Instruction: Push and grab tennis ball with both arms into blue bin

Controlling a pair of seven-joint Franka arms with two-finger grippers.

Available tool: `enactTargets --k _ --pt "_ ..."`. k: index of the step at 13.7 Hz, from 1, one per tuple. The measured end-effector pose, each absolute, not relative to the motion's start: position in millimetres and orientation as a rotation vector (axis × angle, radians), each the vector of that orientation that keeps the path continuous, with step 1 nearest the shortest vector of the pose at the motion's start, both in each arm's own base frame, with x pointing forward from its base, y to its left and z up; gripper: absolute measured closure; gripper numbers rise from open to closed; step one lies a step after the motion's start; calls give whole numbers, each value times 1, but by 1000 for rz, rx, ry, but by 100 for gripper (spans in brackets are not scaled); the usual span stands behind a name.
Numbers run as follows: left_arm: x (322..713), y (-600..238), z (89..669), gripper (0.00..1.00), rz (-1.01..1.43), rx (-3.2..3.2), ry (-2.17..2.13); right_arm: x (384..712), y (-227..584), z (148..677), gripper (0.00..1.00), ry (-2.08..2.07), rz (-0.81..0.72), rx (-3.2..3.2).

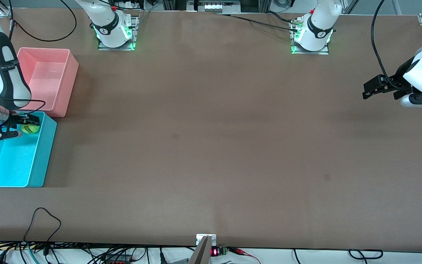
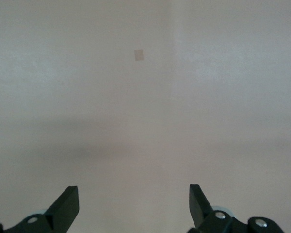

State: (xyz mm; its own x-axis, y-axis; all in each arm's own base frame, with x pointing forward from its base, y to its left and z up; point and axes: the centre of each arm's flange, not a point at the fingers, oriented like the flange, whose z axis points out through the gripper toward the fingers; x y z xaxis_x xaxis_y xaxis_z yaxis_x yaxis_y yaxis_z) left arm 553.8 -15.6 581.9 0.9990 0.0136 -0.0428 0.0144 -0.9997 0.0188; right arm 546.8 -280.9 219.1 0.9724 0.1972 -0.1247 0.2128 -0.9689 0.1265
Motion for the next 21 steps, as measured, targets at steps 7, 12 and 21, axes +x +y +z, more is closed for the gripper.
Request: enactTargets --k 7,12,21 --pt "551 -15 580 0 -110 3121 22 592 -265 325 0 352 84 2919" --pt "551 -16 582 0 -99 3122 20 601 -169 444 0 418 106 3033" --pt "553 -16 584 0 -70 3122 20 578 -18 561 0 234 -65 3111"
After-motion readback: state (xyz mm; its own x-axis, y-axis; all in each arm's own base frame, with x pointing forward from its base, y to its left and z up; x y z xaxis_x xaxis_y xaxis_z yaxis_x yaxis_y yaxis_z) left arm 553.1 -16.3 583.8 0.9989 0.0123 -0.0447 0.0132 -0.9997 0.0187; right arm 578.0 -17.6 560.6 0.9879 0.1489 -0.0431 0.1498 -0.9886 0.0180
